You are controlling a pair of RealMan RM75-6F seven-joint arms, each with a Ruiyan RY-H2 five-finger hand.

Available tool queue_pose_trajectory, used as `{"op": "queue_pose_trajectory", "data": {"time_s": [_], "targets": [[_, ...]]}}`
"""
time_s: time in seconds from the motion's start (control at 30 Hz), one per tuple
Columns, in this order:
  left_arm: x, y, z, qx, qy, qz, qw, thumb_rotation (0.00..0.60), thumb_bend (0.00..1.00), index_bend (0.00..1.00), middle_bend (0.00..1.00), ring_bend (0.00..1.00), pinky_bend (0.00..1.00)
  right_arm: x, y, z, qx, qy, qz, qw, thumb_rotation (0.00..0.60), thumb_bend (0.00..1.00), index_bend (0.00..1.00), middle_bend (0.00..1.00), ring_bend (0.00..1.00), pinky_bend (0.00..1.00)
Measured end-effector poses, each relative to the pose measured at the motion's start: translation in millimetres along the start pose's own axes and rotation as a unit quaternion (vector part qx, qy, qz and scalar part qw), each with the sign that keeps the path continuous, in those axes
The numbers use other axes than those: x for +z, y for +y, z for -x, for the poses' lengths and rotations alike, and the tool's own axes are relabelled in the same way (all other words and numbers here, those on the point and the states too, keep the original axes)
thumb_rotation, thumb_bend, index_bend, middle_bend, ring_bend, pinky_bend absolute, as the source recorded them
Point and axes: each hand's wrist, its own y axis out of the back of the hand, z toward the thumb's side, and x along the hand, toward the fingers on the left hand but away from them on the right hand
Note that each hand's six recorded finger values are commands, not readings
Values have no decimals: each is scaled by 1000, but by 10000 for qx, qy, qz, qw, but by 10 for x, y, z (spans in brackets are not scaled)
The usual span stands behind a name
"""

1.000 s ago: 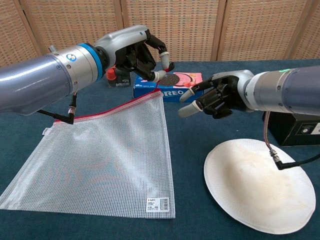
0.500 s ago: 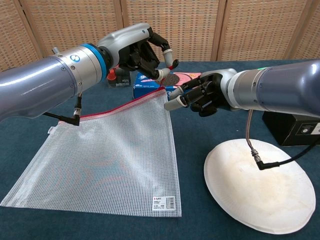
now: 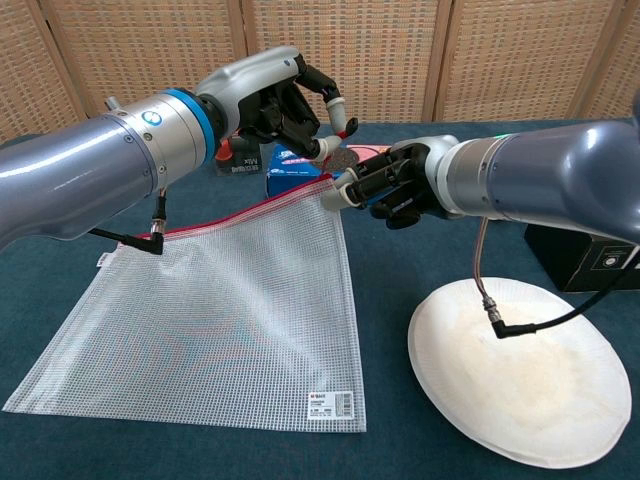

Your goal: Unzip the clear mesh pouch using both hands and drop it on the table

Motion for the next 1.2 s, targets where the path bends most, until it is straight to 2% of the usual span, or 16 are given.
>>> {"op": "queue_pose_trajectory", "data": {"time_s": [0.3,0.57,0.93,1.07,1.2], "targets": [[-24,-34,2,-33,10,31,10000,600,784,912,941,961,1000,28,-14,27,51,-25,222,9997,600,461,556,842,859,1000],[-19,-32,-7,-24,-6,79,10000,600,785,912,940,961,1000,20,-16,40,31,-55,186,9998,600,505,574,847,862,1000],[-28,-43,-10,-31,-11,91,10000,600,785,912,940,961,1000,15,-34,35,81,-63,152,9998,600,598,613,849,863,1000],[-13,-44,-8,-32,-42,124,9999,600,784,912,940,961,1000,4,-49,32,107,-77,150,9998,600,661,621,855,864,1000],[-16,-42,-3,-32,-46,128,9999,600,784,912,940,961,1000,12,-47,30,102,-54,170,9998,600,687,664,861,868,1000]]}}
